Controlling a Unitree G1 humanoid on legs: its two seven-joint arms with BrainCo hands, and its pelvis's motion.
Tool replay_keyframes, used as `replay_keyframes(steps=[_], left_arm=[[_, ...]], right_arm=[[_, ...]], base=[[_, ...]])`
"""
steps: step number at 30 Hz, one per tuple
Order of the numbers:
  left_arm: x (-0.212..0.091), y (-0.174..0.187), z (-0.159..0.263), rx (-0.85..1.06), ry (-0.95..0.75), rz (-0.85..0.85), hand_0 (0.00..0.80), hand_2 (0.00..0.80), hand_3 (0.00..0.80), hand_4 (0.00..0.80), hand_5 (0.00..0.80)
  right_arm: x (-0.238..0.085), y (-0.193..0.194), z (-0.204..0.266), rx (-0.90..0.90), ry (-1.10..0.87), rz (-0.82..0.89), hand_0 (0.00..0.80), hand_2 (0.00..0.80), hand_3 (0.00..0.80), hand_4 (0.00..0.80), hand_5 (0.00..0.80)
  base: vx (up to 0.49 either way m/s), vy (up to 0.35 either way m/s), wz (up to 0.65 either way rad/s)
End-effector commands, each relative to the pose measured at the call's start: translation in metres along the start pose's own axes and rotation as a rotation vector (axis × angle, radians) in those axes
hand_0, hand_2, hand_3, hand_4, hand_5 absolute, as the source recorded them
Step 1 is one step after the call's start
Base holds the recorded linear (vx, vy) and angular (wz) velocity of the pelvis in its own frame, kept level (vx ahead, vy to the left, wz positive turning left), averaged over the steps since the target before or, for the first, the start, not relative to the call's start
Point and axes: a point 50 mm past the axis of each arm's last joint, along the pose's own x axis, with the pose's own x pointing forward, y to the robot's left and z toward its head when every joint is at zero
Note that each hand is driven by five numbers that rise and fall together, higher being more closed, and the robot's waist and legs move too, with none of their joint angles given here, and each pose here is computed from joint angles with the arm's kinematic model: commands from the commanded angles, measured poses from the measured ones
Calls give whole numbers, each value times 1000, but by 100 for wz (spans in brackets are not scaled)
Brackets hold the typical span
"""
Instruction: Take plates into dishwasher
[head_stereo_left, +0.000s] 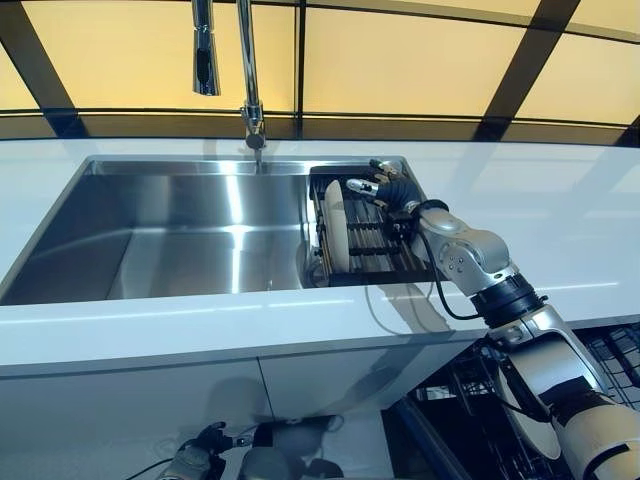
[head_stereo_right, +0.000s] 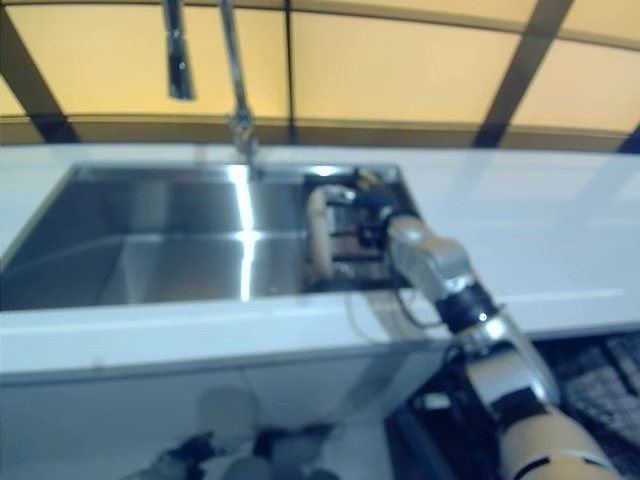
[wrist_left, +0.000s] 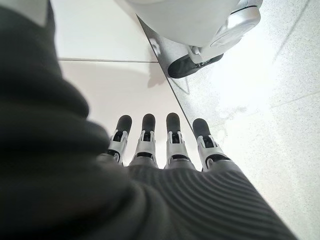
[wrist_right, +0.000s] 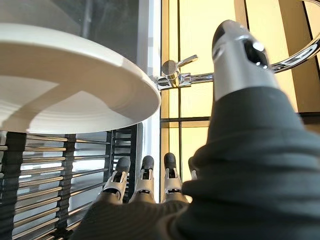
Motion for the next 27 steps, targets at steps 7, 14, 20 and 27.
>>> replay_keyframes(steps=[7,14,20,27], left_arm=[[2,-4,4,115,-2,-31,0,0,0,0,0],[2,-4,1,110,7,-26,0,0,0,0,0],[2,-5,0,113,7,-27,0,0,0,0,0],[2,-5,-2,106,10,-22,0,0,0,0,0]], right_arm=[[5,-3,13,-8,-34,45,0,0,0,0,0],[4,1,4,-3,-36,90,0,0,0,0,0],[2,0,2,11,-54,112,0,0,0,0,0],[0,-1,-3,-3,-60,131,0,0,0,0,0]], base=[[0,0,0],[0,0,0],[0,0,0],[0,0,0]])
